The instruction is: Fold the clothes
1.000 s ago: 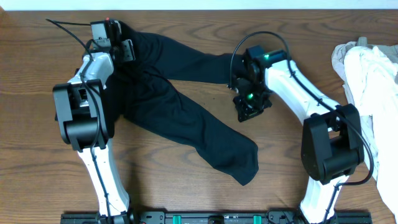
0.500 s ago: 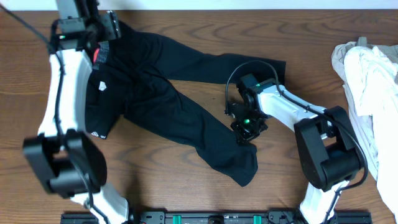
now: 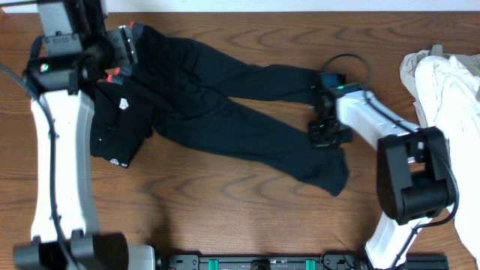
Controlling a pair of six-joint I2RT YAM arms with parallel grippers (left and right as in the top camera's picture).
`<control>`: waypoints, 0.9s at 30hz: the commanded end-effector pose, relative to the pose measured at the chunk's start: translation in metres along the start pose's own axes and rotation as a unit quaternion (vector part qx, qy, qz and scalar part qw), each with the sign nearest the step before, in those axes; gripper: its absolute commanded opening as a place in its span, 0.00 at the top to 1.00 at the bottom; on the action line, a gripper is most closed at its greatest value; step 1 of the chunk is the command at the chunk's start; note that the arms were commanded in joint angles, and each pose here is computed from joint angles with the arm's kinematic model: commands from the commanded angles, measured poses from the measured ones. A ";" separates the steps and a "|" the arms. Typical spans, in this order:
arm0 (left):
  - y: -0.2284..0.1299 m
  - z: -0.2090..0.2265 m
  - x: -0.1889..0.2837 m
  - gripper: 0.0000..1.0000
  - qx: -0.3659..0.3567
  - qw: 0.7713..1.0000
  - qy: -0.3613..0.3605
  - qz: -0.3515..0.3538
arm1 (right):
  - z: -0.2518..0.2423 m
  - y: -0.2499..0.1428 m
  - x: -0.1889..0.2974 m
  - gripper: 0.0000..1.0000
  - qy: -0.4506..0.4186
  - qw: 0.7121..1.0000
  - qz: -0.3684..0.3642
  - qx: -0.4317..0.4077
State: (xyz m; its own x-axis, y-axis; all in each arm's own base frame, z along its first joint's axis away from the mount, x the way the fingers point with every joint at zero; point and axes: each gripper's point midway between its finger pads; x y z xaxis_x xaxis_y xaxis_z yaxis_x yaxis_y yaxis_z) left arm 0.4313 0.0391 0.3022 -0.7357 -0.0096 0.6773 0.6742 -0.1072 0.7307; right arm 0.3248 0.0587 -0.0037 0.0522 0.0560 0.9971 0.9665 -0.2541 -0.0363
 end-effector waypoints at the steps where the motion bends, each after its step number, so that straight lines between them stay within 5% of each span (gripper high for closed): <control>1: 0.004 -0.009 0.029 0.22 0.006 1.000 -0.005 -0.014 | -0.056 0.023 -0.007 0.99 -0.064 0.993 -0.022 -0.099; 9: -0.032 -0.029 0.048 0.22 -0.001 0.998 -0.028 0.051 | -0.121 0.037 -0.010 0.99 -0.035 0.974 -0.005 -0.225; 19: -0.091 -0.066 0.020 0.16 -0.024 0.982 -0.073 0.171 | -0.093 0.057 0.073 0.80 0.132 0.969 -0.067 -0.196; 27: -0.161 -0.088 -0.063 0.18 -0.032 0.961 -0.093 0.257 | -0.057 0.029 0.115 0.83 0.184 0.968 -0.067 -0.154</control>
State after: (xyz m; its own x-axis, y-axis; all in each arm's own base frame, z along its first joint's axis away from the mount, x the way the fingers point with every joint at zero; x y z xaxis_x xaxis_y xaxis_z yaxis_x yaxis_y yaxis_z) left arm 0.3614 -0.0278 0.1667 -0.3312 0.0937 0.9389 0.9171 -0.2019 0.3437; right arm 0.3487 -0.0229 0.1117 -0.2397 -0.1469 0.9597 0.7990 -0.5914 0.1090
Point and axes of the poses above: each gripper's point midway between its finger pads, its own x axis back along the fingers, its own z axis along the line the jaws close on, y = z × x, and after that the axes turned 15 degrees about -x, right-handed
